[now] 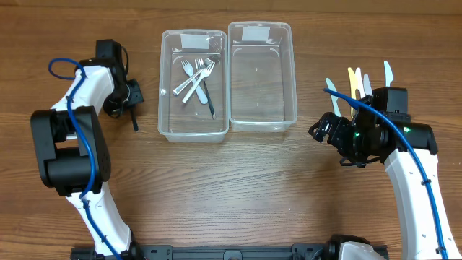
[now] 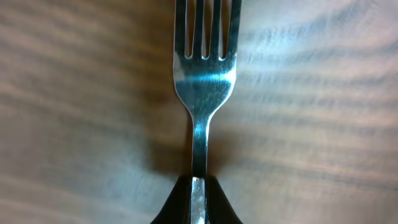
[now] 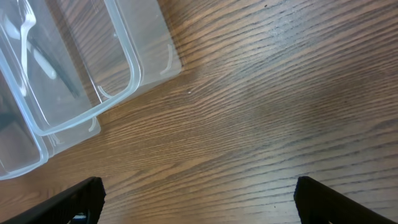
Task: Pack container
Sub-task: 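Grasp the last metal fork beside the container with the left gripper, then place the last metal fork into the left container and release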
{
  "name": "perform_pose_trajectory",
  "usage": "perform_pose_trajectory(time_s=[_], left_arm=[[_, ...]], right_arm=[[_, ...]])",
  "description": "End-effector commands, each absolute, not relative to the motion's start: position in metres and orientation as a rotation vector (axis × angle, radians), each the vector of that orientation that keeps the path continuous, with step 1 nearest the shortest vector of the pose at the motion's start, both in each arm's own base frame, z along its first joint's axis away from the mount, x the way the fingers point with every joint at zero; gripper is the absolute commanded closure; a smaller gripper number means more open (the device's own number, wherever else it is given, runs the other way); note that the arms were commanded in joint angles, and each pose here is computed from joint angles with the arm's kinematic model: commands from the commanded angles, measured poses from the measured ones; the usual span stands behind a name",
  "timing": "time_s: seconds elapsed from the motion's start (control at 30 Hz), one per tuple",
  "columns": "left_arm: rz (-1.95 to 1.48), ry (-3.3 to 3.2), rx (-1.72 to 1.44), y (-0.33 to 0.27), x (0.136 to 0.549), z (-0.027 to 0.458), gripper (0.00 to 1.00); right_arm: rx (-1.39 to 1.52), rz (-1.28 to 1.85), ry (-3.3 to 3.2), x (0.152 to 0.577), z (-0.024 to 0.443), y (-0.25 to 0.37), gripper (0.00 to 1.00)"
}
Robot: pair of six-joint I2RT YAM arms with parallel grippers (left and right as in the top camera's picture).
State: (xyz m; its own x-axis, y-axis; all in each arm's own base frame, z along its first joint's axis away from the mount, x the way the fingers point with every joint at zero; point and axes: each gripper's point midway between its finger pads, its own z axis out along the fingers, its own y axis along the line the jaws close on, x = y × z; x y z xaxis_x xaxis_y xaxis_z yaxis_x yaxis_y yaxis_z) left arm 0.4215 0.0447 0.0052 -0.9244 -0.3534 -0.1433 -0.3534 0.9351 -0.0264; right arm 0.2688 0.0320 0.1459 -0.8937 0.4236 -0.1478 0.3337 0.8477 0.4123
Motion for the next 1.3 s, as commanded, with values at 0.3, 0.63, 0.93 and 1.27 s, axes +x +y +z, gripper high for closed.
perform_pose_trajectory(time_s=[0.3,0.63,0.93,1.27], left_arm=[[-0.058,2.745,-0.300,0.030,0.492,0.162,0.96],[-0.263,2.686,0.033,-0.076,0.491,0.220,0.96],[-0.321,2.765,0.086,-0.136,0.478,0.163,0.96],[-0.401,2.788,0.099,-0.147,0.473,0.148,0.37]], right_arm=[[0.574,0.570,2.752,0.276,0.158,0.031,0.00],[0.574,0.570,2.752,0.276,0.158,0.031,0.00],[0.567,0.569,2.738,0.279,0.159,0.031,0.00],[0.491,0.519,2.555,0.321,0.177,0.021,0.00]])
